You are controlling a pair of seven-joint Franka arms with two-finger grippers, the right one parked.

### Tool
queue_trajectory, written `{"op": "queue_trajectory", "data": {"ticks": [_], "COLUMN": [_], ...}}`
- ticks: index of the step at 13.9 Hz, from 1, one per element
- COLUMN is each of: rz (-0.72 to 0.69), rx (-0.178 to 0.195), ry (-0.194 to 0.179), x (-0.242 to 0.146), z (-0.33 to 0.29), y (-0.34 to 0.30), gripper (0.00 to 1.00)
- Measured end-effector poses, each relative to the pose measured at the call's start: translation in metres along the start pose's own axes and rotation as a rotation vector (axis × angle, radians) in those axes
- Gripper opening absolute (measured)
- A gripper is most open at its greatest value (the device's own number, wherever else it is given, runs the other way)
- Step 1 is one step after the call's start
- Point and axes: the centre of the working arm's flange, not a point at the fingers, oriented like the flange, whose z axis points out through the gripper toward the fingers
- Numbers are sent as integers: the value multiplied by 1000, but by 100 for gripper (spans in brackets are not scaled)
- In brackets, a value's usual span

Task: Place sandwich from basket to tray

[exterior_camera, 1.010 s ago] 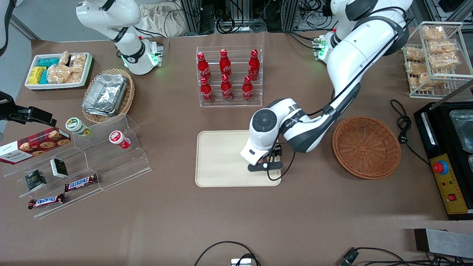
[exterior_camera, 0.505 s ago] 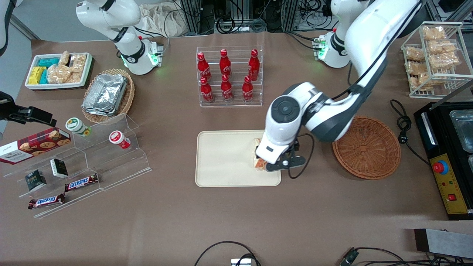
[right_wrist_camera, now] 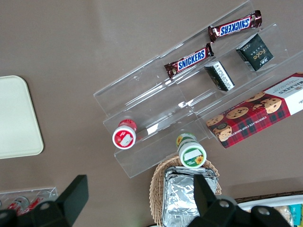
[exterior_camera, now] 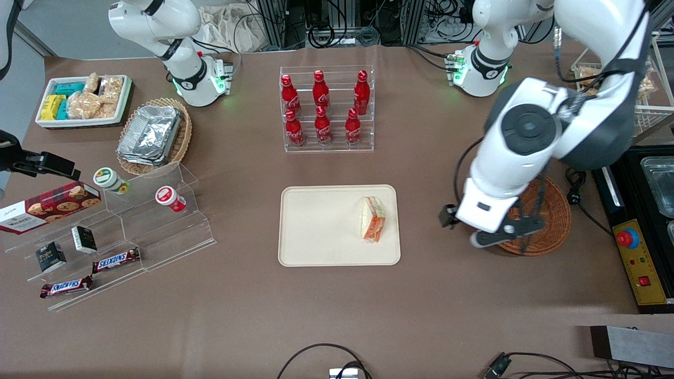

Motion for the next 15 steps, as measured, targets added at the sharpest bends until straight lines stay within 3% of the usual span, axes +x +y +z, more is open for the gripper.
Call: {"op": "queue_trajectory", "data": {"ticks": [9,12,15], "rz": [11,68,133], "rx": [10,-37,-51], "ry": [-13,-40,-26], "x": [25,38,42], "z": [-7,-25,-57], "y": [-51,-97,-156], "gripper": [100,100,100]}}
